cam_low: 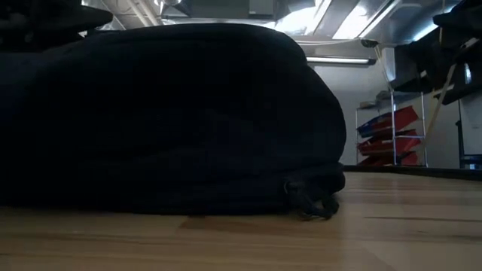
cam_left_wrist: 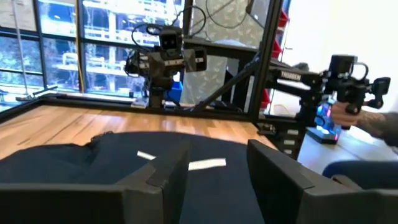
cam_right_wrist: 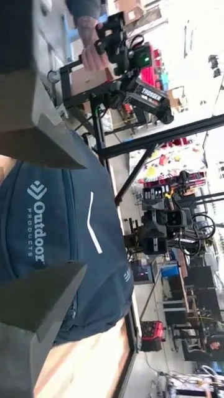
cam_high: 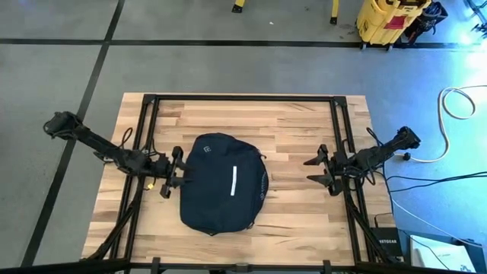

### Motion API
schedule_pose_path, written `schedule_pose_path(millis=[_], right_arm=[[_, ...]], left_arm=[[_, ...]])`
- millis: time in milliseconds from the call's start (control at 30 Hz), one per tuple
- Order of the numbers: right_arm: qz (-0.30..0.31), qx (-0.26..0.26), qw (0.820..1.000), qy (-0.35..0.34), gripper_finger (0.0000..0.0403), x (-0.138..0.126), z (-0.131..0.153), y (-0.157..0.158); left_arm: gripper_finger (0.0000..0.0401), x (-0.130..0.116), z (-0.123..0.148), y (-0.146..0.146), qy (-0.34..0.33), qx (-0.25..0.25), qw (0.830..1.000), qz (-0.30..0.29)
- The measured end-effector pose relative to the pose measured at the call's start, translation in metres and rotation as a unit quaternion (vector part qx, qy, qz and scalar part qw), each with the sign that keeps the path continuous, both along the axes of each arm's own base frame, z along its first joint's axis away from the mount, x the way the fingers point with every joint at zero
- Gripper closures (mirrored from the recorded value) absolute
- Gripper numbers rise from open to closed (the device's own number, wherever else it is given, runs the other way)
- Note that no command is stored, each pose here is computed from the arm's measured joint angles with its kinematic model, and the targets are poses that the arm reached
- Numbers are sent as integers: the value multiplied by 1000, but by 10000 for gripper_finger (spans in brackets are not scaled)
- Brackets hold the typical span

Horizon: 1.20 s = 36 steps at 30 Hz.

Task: Unpack backpack
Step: Return to Home Position

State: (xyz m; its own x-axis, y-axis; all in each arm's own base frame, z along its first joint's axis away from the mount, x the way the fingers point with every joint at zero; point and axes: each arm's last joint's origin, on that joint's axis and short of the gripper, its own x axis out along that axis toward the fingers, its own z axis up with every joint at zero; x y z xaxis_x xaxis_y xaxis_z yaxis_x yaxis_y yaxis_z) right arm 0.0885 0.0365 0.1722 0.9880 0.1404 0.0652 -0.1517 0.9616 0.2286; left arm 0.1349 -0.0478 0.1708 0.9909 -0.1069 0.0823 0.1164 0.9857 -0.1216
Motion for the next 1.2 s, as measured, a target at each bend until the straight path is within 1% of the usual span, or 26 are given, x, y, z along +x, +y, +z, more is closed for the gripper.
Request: schedule_pose_path(millis=[67,133,367,467,533,633,733,933,1033,1200], right_arm=[[-1,-17,1000,-2,175,0,0,0],[4,-36,999,-5,196,0,0,0],[7,-75,997,-10,320,0,0,1],[7,-85,996,-11,374,0,0,1],[6,-95,995,-13,395,0,0,1],[4,-107,994,-15,395,0,0,1],[17,-117,993,-16,401,0,-1,1],[27,-116,993,-11,402,3,-2,-4],[22,-113,993,-3,402,5,-3,-11],[21,-99,995,5,403,8,-4,-22]], left_arm=[[274,1,-2,1,9,5,1000,-3],[295,1,-4,3,17,13,1000,3],[383,4,-6,11,25,36,999,24],[397,5,-8,15,38,38,998,27],[399,6,-8,16,34,39,998,19],[401,6,-8,18,36,48,998,25],[401,6,-11,20,49,58,997,31],[401,8,-10,26,45,49,998,15],[401,8,-10,29,46,46,998,14],[401,9,-10,37,45,65,997,22]])
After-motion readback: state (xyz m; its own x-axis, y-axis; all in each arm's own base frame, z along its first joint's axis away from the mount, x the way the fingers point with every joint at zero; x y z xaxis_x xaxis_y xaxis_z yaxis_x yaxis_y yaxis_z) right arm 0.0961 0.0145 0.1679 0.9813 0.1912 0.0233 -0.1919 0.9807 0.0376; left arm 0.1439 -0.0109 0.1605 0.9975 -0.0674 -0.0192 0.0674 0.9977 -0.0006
